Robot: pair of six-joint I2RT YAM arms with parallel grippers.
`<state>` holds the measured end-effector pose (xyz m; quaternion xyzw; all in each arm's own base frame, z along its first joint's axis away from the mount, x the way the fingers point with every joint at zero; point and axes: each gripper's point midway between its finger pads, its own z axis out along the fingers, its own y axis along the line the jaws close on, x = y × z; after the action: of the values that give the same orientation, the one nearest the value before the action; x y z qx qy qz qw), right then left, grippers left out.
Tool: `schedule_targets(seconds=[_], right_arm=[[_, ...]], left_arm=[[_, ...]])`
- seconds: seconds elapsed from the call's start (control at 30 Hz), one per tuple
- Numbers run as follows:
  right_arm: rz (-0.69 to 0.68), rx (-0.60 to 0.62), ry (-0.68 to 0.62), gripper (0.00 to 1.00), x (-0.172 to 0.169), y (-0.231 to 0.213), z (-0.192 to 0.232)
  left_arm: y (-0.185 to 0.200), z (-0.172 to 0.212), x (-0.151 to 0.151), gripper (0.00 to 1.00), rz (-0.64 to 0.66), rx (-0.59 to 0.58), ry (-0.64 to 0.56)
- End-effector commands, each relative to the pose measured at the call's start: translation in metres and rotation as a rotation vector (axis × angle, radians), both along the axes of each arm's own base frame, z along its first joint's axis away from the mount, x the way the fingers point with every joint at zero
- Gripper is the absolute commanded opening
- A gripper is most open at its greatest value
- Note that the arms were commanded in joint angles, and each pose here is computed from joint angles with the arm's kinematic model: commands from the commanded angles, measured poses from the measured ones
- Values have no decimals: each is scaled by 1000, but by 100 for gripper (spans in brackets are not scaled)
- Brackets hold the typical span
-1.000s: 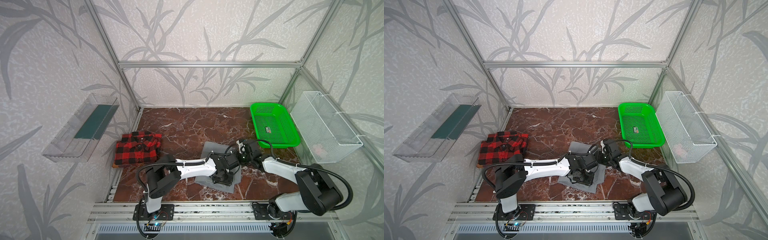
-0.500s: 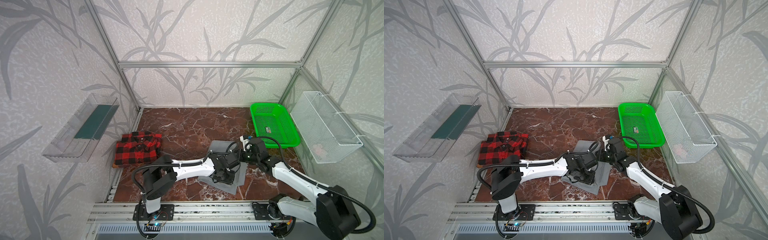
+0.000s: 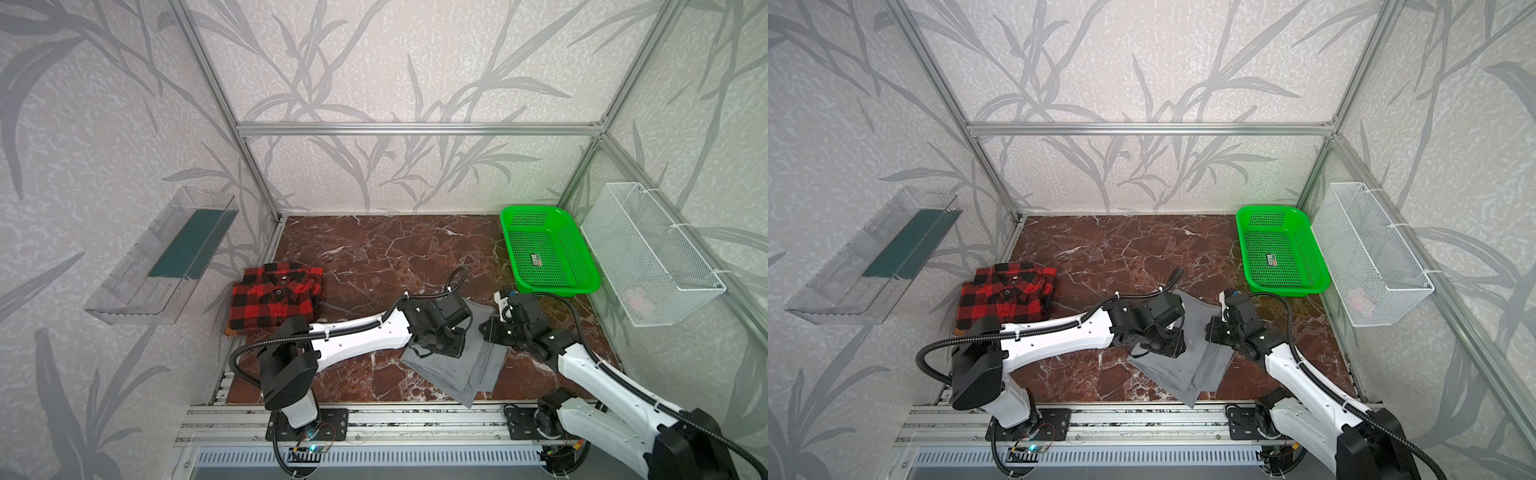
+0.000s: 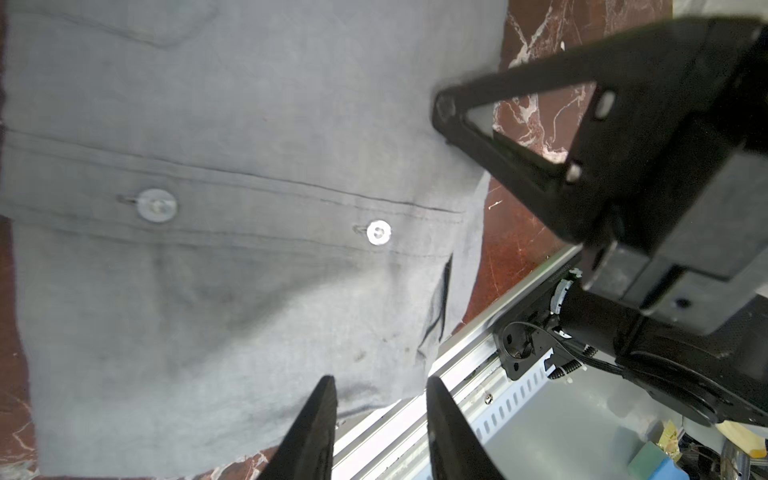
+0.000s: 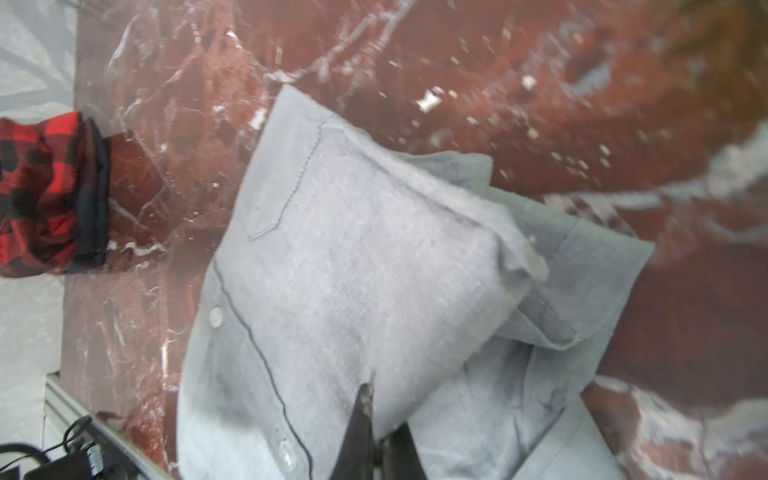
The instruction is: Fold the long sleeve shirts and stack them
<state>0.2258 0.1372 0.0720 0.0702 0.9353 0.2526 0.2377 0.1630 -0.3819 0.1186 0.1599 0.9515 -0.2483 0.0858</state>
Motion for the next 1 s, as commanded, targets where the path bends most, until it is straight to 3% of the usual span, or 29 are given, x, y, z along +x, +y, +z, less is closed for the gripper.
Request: schedule_targets(seconds=[0.0, 0.2, 0.4, 0.5, 0.77, 0.97], right_arm=[[-77, -37, 111, 0, -24, -15, -33], [-127, -59, 147, 0, -39, -19, -54], [-191, -79, 130, 0, -30, -24, -62], [-190, -70, 129, 0, -15, -15, -66], [-181, -21, 89, 0, 46, 23, -73], [-150, 10, 75, 0, 83, 50, -69]], left_arm=[[6, -16, -2, 37, 4, 38, 25], [17, -40, 4, 38, 43, 59, 74], [40, -71, 24, 37, 110, 87, 133], [52, -80, 45, 37, 151, 76, 153], [92, -82, 121, 37, 210, 164, 66], [145, -37, 191, 37, 367, 96, -11]])
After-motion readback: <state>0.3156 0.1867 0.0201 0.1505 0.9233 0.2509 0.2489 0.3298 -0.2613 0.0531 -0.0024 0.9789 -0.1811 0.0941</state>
